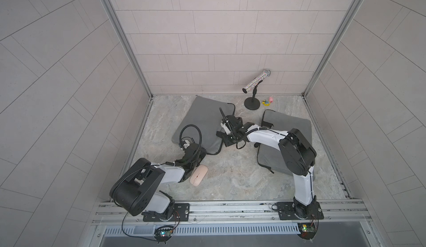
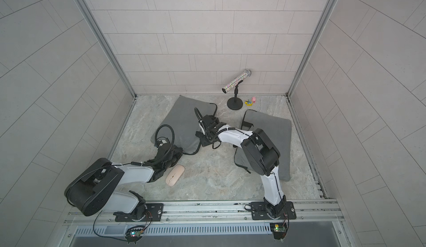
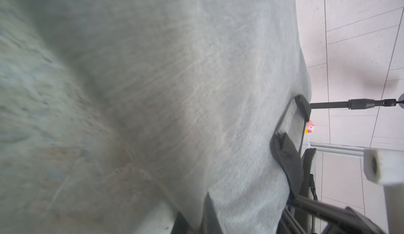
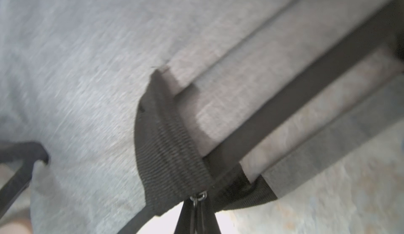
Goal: Put the mouse into the laptop bag
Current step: Unzip the zipper on the zippered laptop bag.
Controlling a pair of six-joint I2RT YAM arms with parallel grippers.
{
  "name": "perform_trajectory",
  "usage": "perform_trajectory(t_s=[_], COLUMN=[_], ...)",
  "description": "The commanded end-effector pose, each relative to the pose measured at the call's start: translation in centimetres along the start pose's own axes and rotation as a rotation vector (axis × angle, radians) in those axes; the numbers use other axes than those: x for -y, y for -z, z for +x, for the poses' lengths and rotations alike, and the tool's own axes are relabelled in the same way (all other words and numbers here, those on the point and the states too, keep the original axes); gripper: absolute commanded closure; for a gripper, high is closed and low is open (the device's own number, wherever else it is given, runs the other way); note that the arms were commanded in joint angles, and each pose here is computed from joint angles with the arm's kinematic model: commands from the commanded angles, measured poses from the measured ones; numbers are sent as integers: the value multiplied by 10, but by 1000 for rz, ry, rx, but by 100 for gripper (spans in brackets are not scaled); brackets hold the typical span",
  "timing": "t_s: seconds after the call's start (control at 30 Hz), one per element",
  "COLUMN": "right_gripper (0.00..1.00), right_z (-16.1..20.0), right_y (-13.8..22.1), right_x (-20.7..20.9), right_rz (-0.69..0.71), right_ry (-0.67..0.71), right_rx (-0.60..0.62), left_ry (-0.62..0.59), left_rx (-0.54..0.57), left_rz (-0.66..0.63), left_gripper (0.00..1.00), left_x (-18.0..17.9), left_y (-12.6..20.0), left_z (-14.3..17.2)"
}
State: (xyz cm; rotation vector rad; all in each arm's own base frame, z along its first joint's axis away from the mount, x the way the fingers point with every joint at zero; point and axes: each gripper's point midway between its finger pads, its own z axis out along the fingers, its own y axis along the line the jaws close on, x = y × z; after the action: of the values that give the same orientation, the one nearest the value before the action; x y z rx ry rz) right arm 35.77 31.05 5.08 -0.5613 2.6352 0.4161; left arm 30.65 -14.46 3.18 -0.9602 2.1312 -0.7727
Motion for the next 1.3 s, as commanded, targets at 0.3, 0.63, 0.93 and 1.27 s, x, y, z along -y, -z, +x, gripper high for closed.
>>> perform_trajectory(t_s=[0.3, 0.63, 0.93, 1.27], right_gripper=[100, 100, 100, 100], right_z=[43, 62, 71, 78], right_y=[40, 47, 31, 19], right_x=[-79, -105, -43, 27], right_rz=[-164, -297, -77, 125], right_ry=[75, 61, -99, -242], right_rx=[58, 18, 9, 4], left_ry=[-7, -74, -40, 28], left_rx=[105, 199, 286, 204], left_rz=[6, -31, -89, -53], left_gripper=[100, 88, 7, 0], left_x=[22, 18, -11, -36], left_y=[4, 33, 71, 59], left_z=[-14, -37, -86, -94])
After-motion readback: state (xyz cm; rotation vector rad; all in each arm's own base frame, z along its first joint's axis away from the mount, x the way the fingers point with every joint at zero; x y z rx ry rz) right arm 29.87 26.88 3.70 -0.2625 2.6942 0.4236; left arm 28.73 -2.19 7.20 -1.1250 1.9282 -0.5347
